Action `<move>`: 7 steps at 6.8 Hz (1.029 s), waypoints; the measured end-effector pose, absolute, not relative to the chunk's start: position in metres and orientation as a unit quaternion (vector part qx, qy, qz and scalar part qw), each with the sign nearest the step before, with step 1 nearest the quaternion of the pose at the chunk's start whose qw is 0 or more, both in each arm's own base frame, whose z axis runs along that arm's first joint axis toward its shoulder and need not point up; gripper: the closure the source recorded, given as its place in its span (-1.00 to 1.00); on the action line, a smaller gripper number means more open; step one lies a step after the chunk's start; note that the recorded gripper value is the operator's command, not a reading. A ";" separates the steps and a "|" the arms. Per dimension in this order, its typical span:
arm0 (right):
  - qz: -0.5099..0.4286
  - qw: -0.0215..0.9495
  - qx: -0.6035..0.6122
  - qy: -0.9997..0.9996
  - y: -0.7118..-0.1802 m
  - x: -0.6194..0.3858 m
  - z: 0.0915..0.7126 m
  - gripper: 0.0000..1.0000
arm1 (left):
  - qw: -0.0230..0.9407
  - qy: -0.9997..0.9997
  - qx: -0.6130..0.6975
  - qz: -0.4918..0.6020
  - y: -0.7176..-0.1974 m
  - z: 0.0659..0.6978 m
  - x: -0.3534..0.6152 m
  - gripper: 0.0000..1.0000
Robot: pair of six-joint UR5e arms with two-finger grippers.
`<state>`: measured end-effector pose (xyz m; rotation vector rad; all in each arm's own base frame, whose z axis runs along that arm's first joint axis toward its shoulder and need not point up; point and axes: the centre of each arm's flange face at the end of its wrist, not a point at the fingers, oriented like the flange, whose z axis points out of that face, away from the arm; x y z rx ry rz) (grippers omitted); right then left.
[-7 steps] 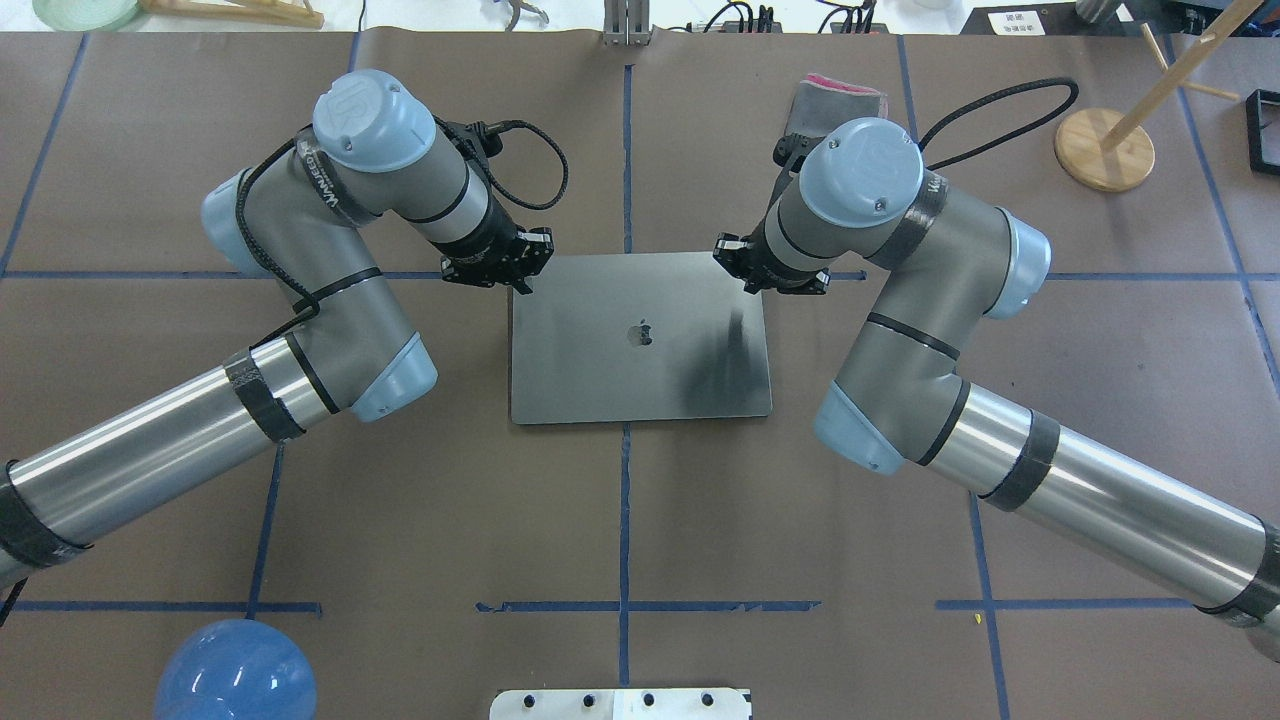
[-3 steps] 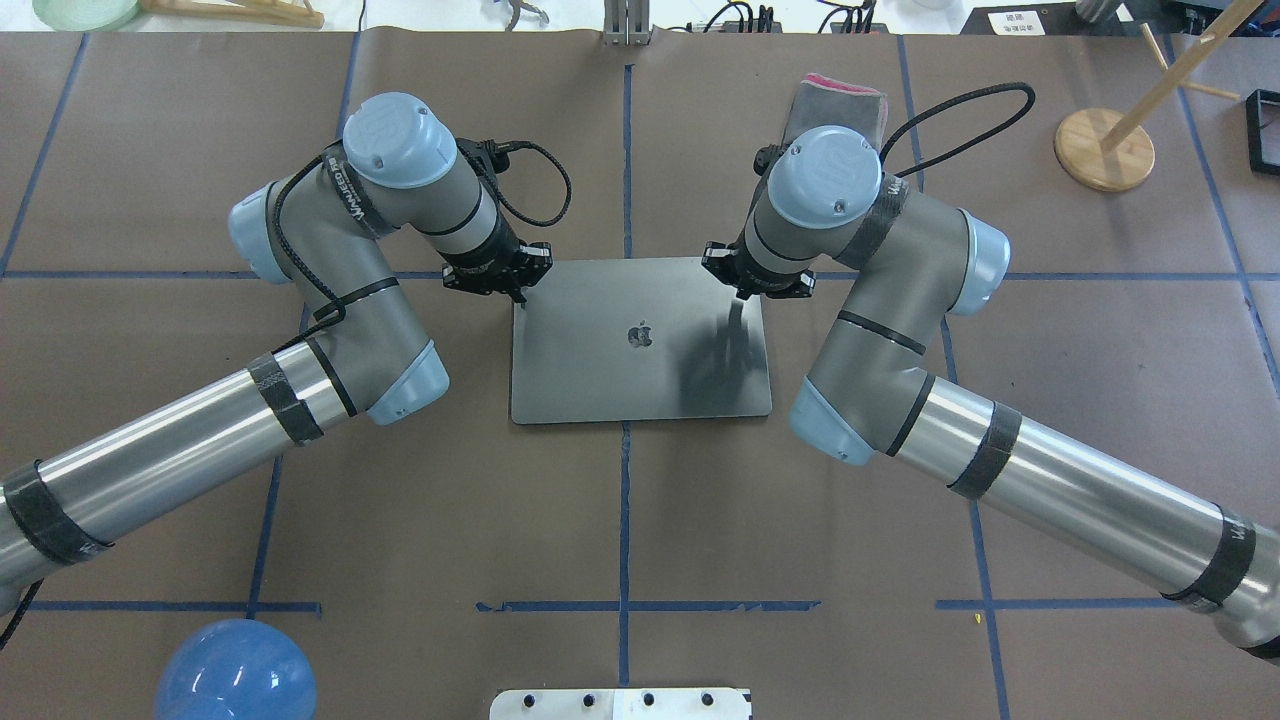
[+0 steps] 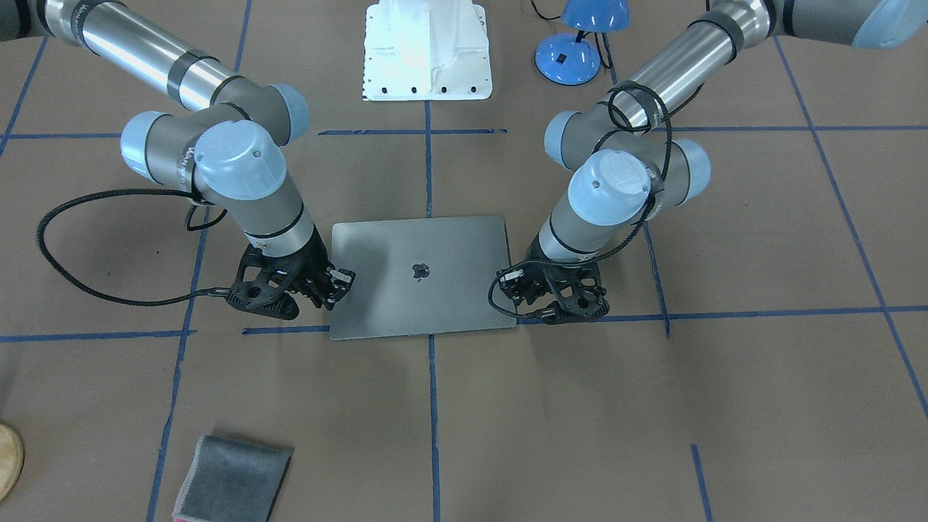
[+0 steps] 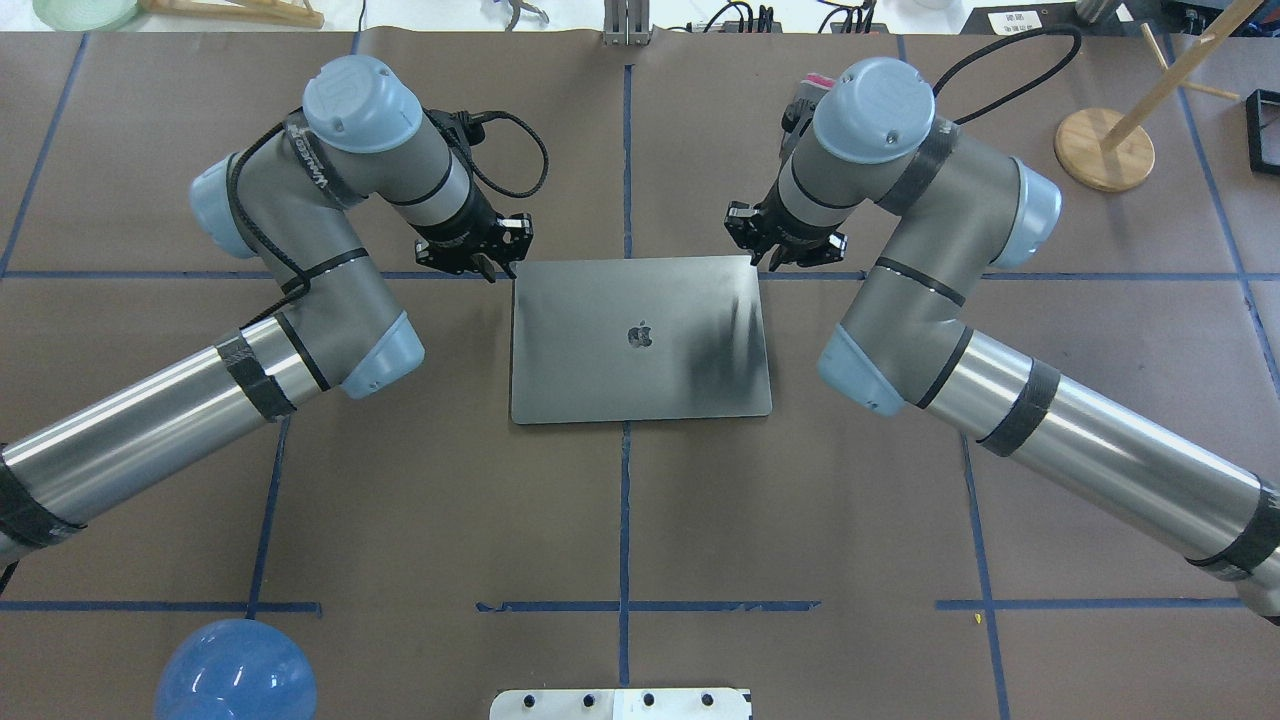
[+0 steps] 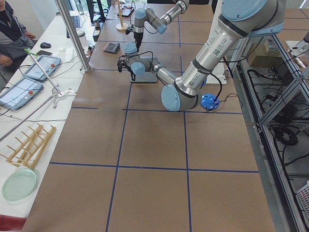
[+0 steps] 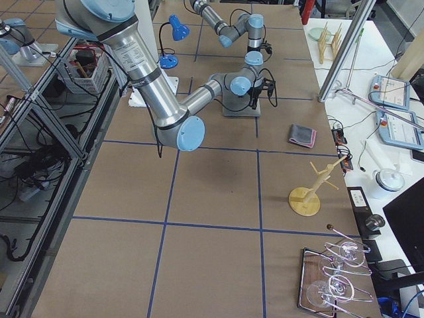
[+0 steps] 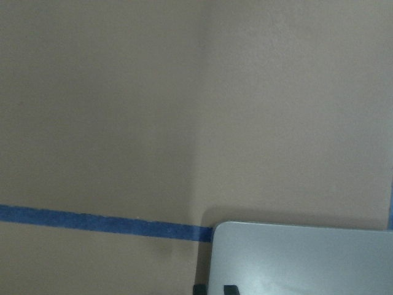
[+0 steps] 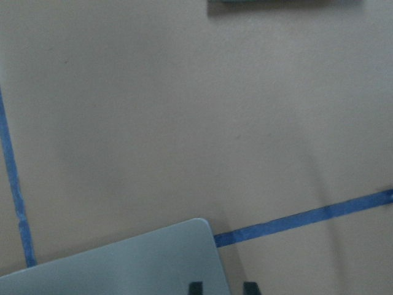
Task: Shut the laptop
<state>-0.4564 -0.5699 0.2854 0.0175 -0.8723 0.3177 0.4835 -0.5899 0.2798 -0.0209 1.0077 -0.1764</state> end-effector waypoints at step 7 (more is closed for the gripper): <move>-0.073 0.935 0.043 -0.344 -0.533 -0.052 0.490 -1.00 | 0.925 0.362 0.045 0.111 -0.590 0.449 0.059 -1.00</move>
